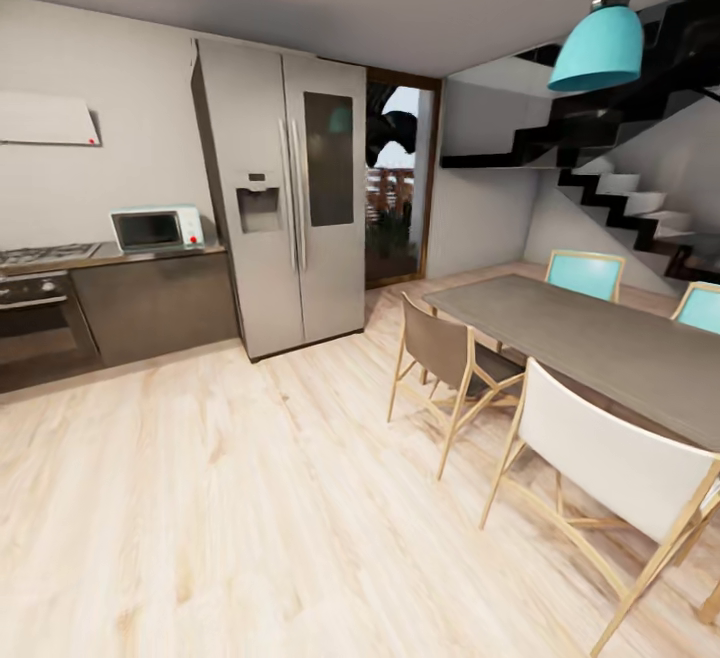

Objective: In the kitchen, take the popcorn bag from the countertop, put it into the microwave, and heat it until the popcorn is cooked so the cooked popcorn ends up inside the bag.

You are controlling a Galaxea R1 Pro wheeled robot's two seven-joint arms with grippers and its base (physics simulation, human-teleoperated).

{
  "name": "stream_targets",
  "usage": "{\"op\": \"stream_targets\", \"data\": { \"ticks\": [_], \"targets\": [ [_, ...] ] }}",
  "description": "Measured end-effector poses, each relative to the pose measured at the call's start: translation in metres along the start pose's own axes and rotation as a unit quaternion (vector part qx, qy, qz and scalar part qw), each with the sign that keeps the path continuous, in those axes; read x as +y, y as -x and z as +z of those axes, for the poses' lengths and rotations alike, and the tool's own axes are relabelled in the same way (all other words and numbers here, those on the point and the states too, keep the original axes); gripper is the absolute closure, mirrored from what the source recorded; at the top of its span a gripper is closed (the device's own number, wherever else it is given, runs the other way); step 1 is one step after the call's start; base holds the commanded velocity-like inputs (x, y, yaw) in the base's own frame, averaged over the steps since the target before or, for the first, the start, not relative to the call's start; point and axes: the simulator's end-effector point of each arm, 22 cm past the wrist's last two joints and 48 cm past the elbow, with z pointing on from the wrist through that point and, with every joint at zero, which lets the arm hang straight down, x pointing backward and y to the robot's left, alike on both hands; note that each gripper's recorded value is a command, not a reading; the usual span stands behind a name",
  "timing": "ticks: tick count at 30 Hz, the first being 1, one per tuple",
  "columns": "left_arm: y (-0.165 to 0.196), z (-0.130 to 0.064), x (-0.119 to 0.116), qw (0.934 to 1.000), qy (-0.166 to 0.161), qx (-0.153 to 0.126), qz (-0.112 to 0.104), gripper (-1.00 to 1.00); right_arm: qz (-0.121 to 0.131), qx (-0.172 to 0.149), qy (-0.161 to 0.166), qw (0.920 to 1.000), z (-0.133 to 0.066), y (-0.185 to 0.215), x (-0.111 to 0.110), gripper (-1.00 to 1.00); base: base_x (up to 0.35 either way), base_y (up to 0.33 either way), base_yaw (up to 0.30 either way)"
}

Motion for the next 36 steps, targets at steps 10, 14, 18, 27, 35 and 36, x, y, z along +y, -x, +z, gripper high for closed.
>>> {"op": "stream_targets", "data": {
  "ticks": [10, 14, 18, 27, 35, 36],
  "targets": [
    [0.0000, 0.0000, 0.0000, 1.0000, 0.000, 0.000, 0.000, -1.00, 0.000, 0.000, 0.000, 1.0000, 0.0000, -0.0001, 0.0000, -1.00, 0.000, 0.000, 0.285],
    [0.0001, 0.0000, 0.0000, 1.0000, 0.000, 0.000, 0.000, -1.00, 0.000, 0.000, 0.000, 1.0000, 0.0000, 0.0003, 0.0000, -1.00, 0.000, 0.000, 0.285],
    [0.0001, 0.0000, 0.0000, 1.0000, 0.000, 0.000, 0.000, -1.00, 0.000, 0.000, 0.000, 1.0000, 0.0000, 0.0004, -0.0002, -1.00, 0.000, 0.000, 0.285],
    [0.0000, 0.0000, 0.0000, 1.0000, 0.000, 0.000, 0.000, -1.00, 0.001, 0.000, 0.000, 1.0000, 0.0000, 0.0000, -0.0003, -1.00, 0.000, 0.000, 0.285],
    [0.0001, 0.0000, 0.0000, 1.0000, 0.000, 0.000, 0.000, -1.00, 0.001, 0.000, 0.000, 1.0000, 0.0000, 0.0001, -0.0004, -1.00, 0.000, 0.000, 0.285],
    [0.0001, 0.0000, 0.0000, 1.0000, 0.000, 0.000, 0.000, -1.00, 0.001, 0.000, 0.000, 1.0000, 0.0000, 0.0000, -0.0004, -1.00, 0.000, 0.000, 0.285]
  ]
}}
